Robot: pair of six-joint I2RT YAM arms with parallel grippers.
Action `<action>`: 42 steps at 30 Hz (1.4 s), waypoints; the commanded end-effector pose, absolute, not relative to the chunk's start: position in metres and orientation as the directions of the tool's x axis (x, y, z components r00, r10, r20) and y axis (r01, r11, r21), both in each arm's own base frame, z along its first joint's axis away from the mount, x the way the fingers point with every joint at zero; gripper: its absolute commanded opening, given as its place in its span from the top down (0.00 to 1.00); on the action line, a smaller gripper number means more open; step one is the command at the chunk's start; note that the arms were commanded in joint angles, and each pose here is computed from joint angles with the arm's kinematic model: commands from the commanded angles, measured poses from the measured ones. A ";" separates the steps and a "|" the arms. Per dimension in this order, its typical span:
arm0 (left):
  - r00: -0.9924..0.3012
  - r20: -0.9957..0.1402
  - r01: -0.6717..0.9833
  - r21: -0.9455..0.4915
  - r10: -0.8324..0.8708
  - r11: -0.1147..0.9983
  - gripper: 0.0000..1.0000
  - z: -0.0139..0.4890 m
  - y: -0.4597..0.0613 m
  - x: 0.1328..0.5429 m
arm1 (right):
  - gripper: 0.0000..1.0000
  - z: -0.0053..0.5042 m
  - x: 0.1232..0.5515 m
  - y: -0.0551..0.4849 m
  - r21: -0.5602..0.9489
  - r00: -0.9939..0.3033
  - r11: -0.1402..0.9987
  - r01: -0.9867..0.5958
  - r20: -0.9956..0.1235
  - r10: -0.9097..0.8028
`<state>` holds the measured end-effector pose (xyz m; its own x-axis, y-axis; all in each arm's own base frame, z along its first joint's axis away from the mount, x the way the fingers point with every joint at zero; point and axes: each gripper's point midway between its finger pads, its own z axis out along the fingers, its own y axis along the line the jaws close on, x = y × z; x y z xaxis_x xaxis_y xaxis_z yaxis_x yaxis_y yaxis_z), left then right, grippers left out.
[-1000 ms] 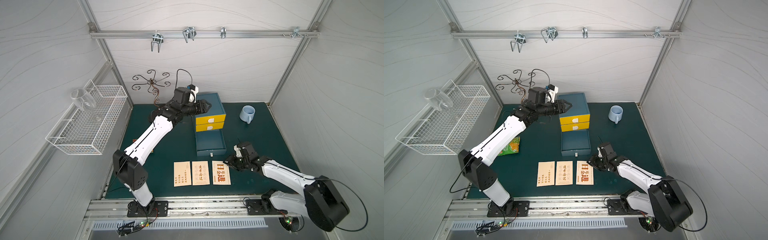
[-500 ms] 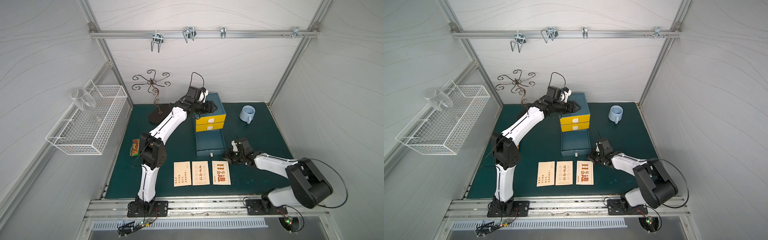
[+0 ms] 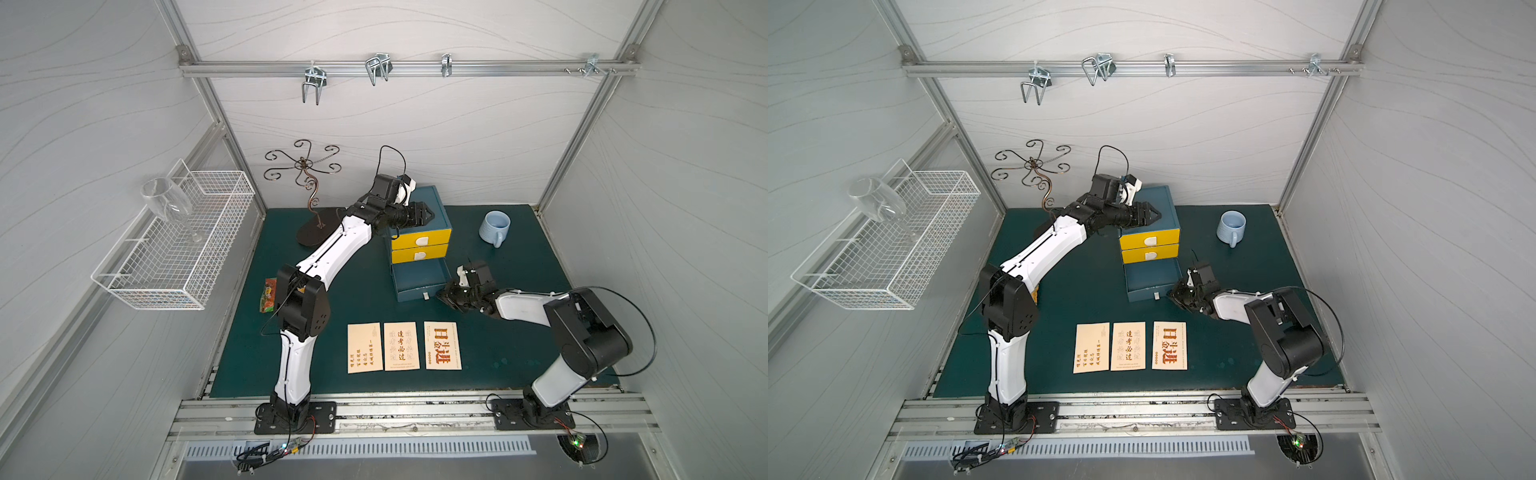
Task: Take the postcards out of the drawer
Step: Close the drawer in the storage box.
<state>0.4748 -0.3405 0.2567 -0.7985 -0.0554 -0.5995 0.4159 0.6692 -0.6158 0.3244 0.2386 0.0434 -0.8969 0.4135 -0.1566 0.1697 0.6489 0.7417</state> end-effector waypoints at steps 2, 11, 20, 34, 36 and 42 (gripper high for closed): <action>-0.868 -0.496 0.342 -0.621 -0.016 0.706 0.31 0.216 -0.334 0.461 | 0.85 0.056 0.351 0.251 0.816 -0.868 0.560 0.139 -0.172 0.466; -0.875 -0.483 0.329 -0.614 -0.013 0.718 0.30 0.209 -0.329 0.455 | 0.89 0.051 0.382 0.262 0.894 -0.835 0.427 0.135 -0.130 0.535; -0.879 -0.476 0.324 -0.617 -0.013 0.717 0.29 0.209 -0.328 0.451 | 0.89 0.046 0.404 0.269 0.921 -0.824 0.359 0.151 -0.083 0.560; -0.891 -0.454 0.324 -0.639 -0.002 0.698 0.28 0.208 -0.331 0.445 | 0.91 0.040 0.417 0.274 0.931 -0.826 0.329 0.159 -0.057 0.560; -0.890 -0.456 0.325 -0.643 -0.006 0.693 0.27 0.209 -0.331 0.445 | 0.91 0.044 0.416 0.273 0.931 -0.829 0.332 0.153 -0.063 0.556; -0.867 -0.497 0.344 -0.646 -0.034 0.681 0.25 0.224 -0.332 0.450 | 0.91 0.064 0.408 0.270 0.940 -0.830 0.321 0.117 -0.085 0.551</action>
